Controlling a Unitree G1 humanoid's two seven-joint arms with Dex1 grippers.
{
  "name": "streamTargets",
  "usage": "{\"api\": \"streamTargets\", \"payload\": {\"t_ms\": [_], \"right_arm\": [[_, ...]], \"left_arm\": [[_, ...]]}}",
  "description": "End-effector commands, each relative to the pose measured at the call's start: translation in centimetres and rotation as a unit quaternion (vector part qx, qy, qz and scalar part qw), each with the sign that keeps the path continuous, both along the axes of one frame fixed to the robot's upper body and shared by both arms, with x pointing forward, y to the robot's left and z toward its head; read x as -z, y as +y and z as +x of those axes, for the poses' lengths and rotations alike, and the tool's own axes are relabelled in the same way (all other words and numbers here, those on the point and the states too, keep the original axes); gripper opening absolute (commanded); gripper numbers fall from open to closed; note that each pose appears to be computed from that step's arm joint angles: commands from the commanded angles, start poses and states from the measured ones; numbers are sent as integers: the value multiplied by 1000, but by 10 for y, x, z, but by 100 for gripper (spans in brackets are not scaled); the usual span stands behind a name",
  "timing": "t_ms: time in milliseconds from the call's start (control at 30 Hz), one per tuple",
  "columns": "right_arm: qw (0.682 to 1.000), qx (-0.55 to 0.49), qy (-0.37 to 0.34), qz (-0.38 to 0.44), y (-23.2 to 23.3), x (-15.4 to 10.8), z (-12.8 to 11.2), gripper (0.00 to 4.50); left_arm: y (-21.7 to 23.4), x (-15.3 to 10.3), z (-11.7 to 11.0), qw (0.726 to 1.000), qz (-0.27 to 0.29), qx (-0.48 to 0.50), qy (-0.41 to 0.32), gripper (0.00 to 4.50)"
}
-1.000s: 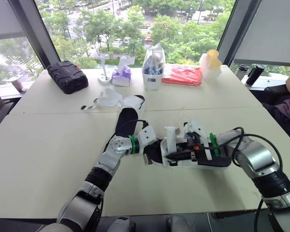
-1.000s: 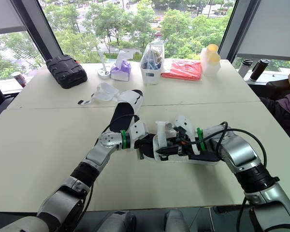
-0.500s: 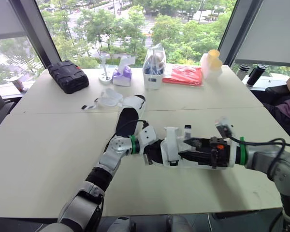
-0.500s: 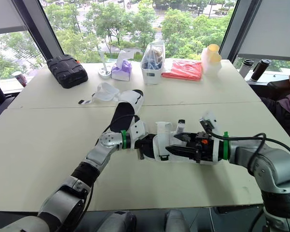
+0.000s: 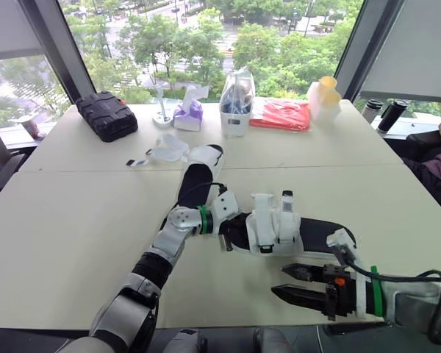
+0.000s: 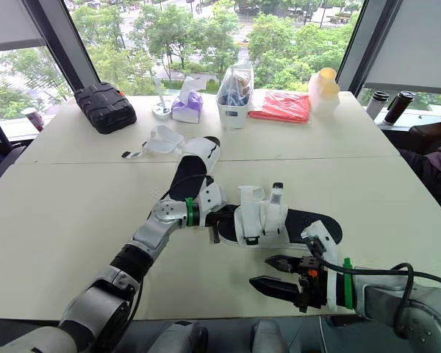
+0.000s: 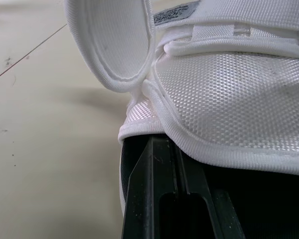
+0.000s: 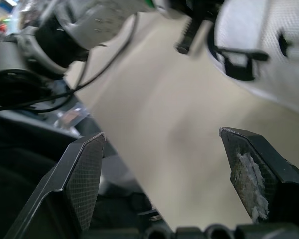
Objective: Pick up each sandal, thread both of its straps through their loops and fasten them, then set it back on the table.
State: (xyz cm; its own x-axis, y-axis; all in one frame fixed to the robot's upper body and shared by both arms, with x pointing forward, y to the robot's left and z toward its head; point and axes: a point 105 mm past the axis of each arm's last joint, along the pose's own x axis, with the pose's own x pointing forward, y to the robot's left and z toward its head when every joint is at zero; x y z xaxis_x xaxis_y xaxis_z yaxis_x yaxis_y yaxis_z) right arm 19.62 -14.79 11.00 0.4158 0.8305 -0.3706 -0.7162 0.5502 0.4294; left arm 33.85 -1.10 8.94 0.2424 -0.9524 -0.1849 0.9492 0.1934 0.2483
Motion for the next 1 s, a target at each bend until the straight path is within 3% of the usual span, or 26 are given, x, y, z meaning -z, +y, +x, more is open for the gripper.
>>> {"api": "streamTargets", "payload": {"t_ms": [33, 567, 833, 933, 1000], "right_arm": [[1000, 15, -25, -2, 0, 2, 11, 395], [997, 47, -58, 15, 7, 6, 43, 395], [992, 72, -78, 69, 8, -11, 47, 395], [991, 83, -77, 72, 8, -9, 49, 309], [990, 90, -73, 80, 9, -7, 50, 214]], "left_arm": [[-5, 7, -5, 1000, 13, 17, 7, 0], [-4, 8, -5, 1000, 13, 12, 7, 0], [-6, 8, -5, 1000, 15, 16, 6, 0], [-8, 8, -5, 1000, 14, 18, 6, 0], [-8, 7, -5, 1000, 14, 18, 6, 0]]}}
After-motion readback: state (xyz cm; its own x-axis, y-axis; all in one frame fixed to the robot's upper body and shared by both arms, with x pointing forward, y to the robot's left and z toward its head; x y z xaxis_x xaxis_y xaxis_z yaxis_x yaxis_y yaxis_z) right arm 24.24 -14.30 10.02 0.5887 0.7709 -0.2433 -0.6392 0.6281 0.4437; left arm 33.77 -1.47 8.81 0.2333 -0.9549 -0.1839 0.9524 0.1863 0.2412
